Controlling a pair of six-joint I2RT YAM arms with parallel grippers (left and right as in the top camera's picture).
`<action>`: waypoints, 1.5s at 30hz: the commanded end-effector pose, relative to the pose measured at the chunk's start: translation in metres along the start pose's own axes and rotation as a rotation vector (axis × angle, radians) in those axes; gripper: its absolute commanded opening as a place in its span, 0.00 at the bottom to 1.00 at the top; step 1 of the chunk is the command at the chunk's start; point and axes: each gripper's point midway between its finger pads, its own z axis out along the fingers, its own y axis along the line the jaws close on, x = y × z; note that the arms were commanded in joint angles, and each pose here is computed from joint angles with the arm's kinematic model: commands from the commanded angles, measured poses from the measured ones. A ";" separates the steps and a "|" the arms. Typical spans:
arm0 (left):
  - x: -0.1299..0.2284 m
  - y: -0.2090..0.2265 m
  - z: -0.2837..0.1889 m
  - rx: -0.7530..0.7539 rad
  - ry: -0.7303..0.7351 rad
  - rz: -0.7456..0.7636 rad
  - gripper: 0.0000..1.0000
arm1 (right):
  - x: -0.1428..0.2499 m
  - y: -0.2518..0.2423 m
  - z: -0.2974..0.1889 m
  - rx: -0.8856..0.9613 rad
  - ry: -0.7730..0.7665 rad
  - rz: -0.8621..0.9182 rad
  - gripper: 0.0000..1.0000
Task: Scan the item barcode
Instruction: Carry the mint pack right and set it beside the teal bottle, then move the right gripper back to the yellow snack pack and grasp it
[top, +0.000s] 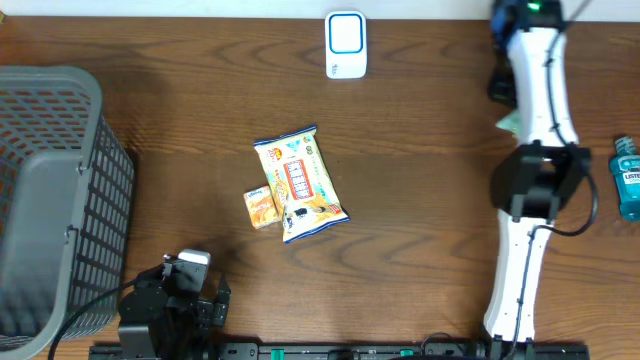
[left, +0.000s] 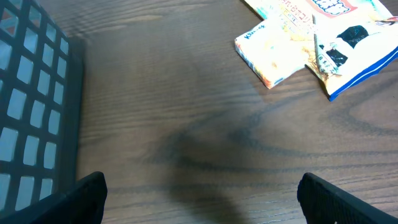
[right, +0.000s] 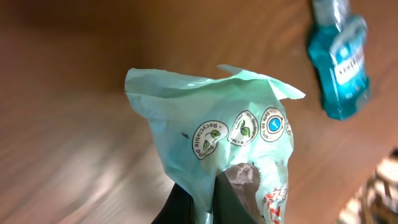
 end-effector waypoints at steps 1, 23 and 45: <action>0.001 0.001 0.000 -0.008 0.005 -0.017 0.98 | -0.004 -0.043 0.023 0.063 0.040 0.139 0.01; 0.001 0.001 0.000 -0.008 0.005 -0.017 0.98 | -0.017 -0.136 0.103 -0.161 0.207 0.424 0.99; 0.001 0.001 0.000 -0.008 0.005 -0.017 0.98 | 0.024 -0.009 -0.208 -0.699 -0.274 0.007 0.99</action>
